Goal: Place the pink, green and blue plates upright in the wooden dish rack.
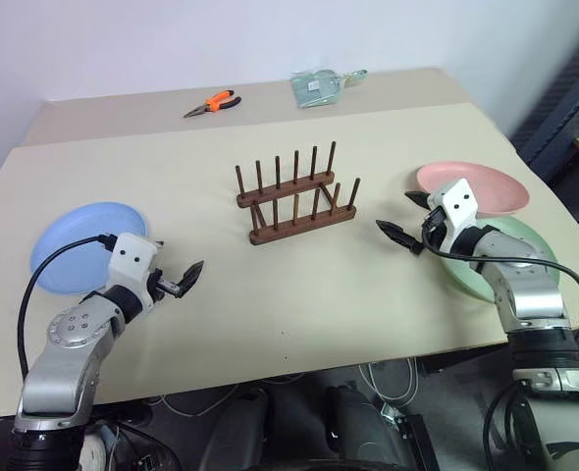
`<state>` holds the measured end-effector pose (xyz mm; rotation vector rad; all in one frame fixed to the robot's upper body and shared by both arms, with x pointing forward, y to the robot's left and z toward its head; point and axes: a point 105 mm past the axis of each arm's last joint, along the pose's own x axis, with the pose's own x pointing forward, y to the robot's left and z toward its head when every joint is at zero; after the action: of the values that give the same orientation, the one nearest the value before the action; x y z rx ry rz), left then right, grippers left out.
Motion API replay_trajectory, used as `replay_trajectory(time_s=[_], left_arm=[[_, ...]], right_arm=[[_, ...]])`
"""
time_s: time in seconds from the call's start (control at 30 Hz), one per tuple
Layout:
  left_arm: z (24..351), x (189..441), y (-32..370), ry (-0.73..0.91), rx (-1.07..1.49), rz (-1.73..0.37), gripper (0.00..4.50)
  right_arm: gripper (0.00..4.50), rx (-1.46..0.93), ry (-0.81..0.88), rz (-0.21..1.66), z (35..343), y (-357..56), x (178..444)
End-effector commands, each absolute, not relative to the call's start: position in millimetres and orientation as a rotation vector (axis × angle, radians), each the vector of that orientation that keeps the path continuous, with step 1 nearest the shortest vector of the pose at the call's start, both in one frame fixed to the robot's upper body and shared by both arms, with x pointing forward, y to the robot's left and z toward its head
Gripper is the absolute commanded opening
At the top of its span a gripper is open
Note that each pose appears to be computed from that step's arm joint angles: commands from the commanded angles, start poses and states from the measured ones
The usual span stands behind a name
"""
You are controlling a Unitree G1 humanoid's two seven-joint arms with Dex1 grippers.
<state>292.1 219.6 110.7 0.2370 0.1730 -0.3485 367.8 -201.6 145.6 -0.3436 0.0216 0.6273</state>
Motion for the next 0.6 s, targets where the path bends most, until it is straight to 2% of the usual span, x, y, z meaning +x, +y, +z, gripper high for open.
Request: replay_trajectory(time_s=[0.03,0.37,0.4,0.5,0.6], left_arm=[[118,289,217,0.136,0.255,-0.341,4.5],[111,283,201,0.146,0.244,-0.389,4.5],[110,284,195,0.149,0.233,-0.427,4.5],[103,293,178,0.173,0.259,-0.541,4.5],[97,313,159,0.186,0.292,-0.645,4.5]], right_arm=[[4.27,-0.36,-0.027,0.647,154,-190,372],[4.27,-0.368,-0.004,0.671,143,-183,373],[4.4,-0.382,0.009,0.67,140,-184,372],[4.4,-0.406,0.015,0.662,136,-183,368],[4.4,-0.418,0.0,0.649,135,-178,362]])
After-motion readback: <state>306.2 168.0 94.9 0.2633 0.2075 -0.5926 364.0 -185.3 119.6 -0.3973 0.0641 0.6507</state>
